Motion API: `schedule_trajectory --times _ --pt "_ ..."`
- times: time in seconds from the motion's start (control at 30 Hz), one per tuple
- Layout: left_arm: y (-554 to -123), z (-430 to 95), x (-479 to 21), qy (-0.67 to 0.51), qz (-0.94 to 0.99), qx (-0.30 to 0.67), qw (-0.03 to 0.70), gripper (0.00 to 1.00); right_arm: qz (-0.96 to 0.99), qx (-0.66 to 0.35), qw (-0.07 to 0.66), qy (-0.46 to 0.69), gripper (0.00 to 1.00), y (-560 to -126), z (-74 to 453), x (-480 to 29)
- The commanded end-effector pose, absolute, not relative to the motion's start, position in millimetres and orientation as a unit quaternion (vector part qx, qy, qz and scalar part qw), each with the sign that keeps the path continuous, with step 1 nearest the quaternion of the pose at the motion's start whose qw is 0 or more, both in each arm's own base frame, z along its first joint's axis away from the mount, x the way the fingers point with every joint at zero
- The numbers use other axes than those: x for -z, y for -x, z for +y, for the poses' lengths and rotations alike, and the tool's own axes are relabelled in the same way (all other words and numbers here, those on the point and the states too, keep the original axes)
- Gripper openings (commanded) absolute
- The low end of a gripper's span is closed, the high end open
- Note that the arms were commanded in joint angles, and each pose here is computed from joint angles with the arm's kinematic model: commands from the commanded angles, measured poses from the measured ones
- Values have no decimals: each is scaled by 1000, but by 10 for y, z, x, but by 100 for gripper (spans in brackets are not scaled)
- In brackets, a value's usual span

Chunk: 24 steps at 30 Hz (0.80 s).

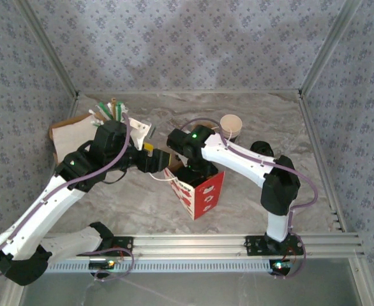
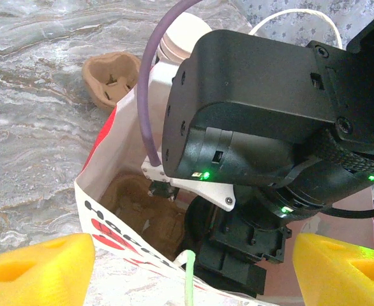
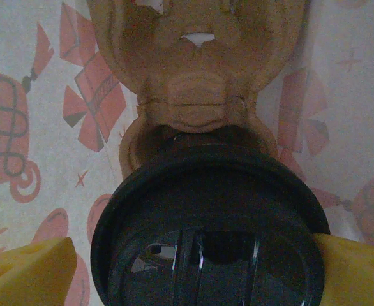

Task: Pack the takeout coffee

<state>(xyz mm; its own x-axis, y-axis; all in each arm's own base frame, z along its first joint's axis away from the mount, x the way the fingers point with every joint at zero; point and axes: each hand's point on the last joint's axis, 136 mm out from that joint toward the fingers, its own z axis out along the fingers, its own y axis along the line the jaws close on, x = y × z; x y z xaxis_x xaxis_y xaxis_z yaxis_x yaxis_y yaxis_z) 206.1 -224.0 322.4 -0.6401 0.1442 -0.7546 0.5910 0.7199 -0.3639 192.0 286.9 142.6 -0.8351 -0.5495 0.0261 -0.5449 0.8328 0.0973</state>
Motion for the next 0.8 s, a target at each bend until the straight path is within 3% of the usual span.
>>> schedule_trajectory --times 0.0,0.77 --pt "-2048 -2221 -3312 -211 845 311 380 81 -958 39 17 -283 94 -1898 2842 -1571" --pt "-2043 -2212 -3310 -210 845 310 381 81 -957 37 8 -287 98 -1892 2863 -1650"
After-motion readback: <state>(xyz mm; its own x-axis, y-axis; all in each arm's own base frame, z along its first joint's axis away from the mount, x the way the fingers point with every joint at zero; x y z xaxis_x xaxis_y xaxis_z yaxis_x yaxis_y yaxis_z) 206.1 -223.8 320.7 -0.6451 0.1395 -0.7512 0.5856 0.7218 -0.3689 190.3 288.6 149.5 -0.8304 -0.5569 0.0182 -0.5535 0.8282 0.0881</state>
